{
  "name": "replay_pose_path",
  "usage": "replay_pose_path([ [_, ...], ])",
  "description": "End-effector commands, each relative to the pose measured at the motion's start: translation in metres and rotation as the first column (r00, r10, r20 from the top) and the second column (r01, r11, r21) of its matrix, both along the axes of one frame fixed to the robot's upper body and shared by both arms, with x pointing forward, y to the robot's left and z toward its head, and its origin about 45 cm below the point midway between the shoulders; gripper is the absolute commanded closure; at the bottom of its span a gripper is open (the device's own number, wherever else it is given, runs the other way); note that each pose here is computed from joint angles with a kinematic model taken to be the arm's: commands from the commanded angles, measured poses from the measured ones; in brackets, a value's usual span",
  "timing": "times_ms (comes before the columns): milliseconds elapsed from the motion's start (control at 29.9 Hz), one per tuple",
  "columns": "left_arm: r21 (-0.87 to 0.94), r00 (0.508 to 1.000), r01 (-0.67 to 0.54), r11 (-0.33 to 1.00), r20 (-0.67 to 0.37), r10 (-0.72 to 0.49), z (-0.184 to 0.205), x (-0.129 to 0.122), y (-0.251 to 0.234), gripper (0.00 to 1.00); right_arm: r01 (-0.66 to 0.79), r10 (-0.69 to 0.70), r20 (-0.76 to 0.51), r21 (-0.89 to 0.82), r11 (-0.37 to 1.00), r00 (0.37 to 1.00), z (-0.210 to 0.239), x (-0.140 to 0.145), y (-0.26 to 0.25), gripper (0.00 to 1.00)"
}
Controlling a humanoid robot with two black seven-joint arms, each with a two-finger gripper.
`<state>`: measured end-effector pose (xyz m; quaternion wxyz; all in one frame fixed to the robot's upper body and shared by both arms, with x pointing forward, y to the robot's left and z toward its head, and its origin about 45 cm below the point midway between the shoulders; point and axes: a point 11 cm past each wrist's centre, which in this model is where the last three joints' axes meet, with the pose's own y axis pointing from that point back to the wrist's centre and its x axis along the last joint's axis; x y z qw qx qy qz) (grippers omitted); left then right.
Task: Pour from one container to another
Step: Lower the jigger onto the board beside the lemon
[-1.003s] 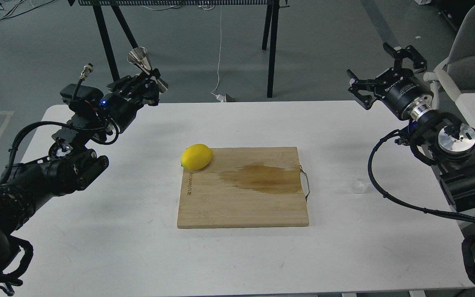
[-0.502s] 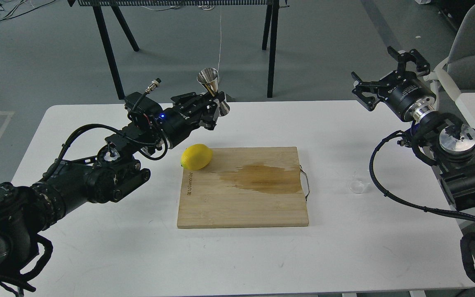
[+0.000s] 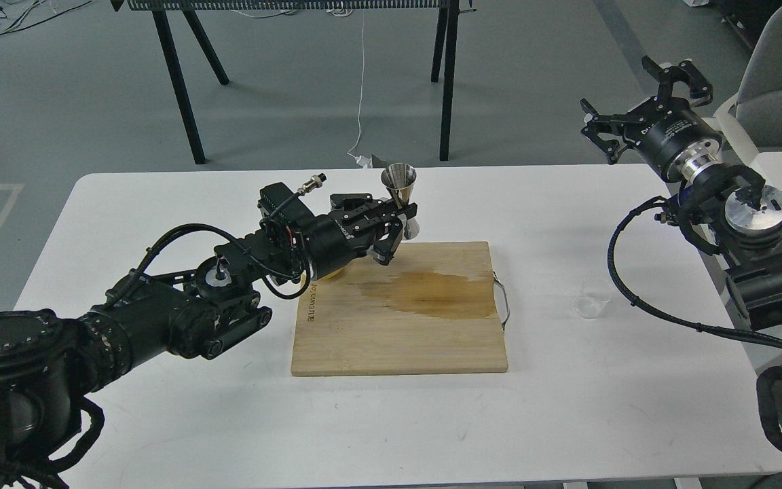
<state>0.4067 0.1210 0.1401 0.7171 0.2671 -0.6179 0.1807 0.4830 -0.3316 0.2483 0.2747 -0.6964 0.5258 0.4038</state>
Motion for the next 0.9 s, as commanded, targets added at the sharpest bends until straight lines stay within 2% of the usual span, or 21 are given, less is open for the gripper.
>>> replay_pose_path([
  [0, 0.02, 1.0, 0.01, 1.0, -0.019, -0.01, -0.011, -0.007, 0.002, 0.8, -0.003, 0.003, 0.002, 0.004, 1.0, 1.0, 0.001, 0.0, 0.002, 0.01],
  [267, 0.031, 0.999, 0.016, 0.999, -0.045, -0.015, -0.024, -0.018, 0.004, 0.8, -0.005, 0.005, -0.001, -0.001, 1.0, 1.0, 0.0, 0.001, 0.002, 0.01],
  [602, 0.058, 0.996, 0.02, 0.998, -0.093, -0.015, -0.051, -0.038, 0.012, 0.8, -0.02, 0.022, 0.094, -0.019, 1.0, 0.995, 0.069, 0.029, 0.014, 0.01],
  [869, 0.076, 0.994, 0.023, 0.997, -0.106, -0.015, -0.06, -0.044, 0.016, 0.8, -0.023, 0.024, 0.095, -0.015, 1.0, 0.995, 0.07, 0.03, 0.017, 0.01],
])
